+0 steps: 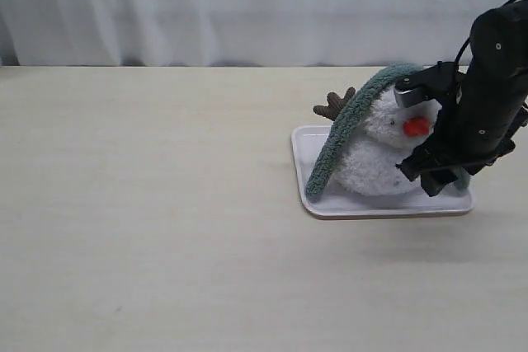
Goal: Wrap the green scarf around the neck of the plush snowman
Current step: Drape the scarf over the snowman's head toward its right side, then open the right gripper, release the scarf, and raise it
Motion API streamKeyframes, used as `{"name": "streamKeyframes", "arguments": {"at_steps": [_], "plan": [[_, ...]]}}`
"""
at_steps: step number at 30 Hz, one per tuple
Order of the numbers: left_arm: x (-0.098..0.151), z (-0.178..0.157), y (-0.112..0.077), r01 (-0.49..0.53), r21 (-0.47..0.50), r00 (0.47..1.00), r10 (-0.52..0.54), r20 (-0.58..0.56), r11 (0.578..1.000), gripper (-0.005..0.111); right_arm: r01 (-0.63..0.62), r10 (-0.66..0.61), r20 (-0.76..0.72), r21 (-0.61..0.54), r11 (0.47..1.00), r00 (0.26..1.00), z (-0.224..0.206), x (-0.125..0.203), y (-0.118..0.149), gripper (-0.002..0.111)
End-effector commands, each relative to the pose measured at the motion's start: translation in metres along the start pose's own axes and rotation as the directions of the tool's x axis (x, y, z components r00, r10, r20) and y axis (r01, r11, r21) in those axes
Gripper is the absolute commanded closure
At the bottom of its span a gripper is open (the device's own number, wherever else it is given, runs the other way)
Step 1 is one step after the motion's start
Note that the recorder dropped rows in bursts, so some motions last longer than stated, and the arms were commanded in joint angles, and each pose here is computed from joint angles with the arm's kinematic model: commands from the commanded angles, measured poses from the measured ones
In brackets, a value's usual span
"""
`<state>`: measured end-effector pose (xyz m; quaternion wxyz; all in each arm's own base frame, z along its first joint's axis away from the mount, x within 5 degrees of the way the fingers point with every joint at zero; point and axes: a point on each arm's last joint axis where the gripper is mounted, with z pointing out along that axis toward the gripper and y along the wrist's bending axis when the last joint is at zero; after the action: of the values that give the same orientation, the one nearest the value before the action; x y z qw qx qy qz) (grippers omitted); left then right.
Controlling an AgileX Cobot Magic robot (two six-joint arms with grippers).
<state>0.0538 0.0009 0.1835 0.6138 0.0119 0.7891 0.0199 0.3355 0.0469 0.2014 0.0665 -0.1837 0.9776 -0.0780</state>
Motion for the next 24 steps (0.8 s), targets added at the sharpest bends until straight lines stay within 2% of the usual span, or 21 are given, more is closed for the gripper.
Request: {"name": "streamKeyframes", "arguments": {"at_steps": [1,7,12,15,19,21,23,24], "plan": [[-0.001,0.000,-0.001,0.007,0.009,1.000,-0.007,0.013,1.000,0.107,-0.036,0.037,0.054,-0.015,0.999,0.998,-0.029,-0.004,-0.004,0.045],[-0.001,0.000,-0.001,0.007,0.009,1.000,-0.007,0.013,1.000,0.107,-0.054,0.054,0.139,-0.005,0.999,0.989,-0.067,0.003,-0.009,0.045],[-0.001,0.000,-0.001,0.007,0.009,1.000,-0.007,0.013,1.000,0.107,-0.071,0.066,0.326,0.005,0.997,0.943,-0.102,0.006,-0.012,0.045],[-0.001,0.000,-0.001,0.007,0.009,1.000,-0.007,0.013,1.000,0.107,-0.057,0.065,0.437,-0.032,0.998,0.897,-0.118,0.004,-0.009,0.050],[-0.001,0.000,-0.001,0.007,0.009,1.000,-0.007,0.013,1.000,0.107,0.060,0.007,0.501,-0.118,0.991,0.866,-0.125,0.002,0.003,0.060],[-0.001,0.000,-0.001,0.007,0.009,1.000,-0.007,0.013,1.000,0.107,0.169,-0.074,0.527,-0.133,0.977,0.846,-0.127,0.001,0.011,0.060],[-0.001,0.000,-0.001,0.007,0.009,1.000,-0.007,0.013,1.000,0.107,0.330,-0.250,0.543,-0.053,0.942,0.802,-0.129,0.001,0.022,0.060],[-0.001,0.000,-0.001,0.007,0.009,1.000,-0.007,0.013,1.000,0.107,0.369,-0.307,0.537,-0.009,0.929,0.785,-0.129,0.000,0.026,0.060]]}}
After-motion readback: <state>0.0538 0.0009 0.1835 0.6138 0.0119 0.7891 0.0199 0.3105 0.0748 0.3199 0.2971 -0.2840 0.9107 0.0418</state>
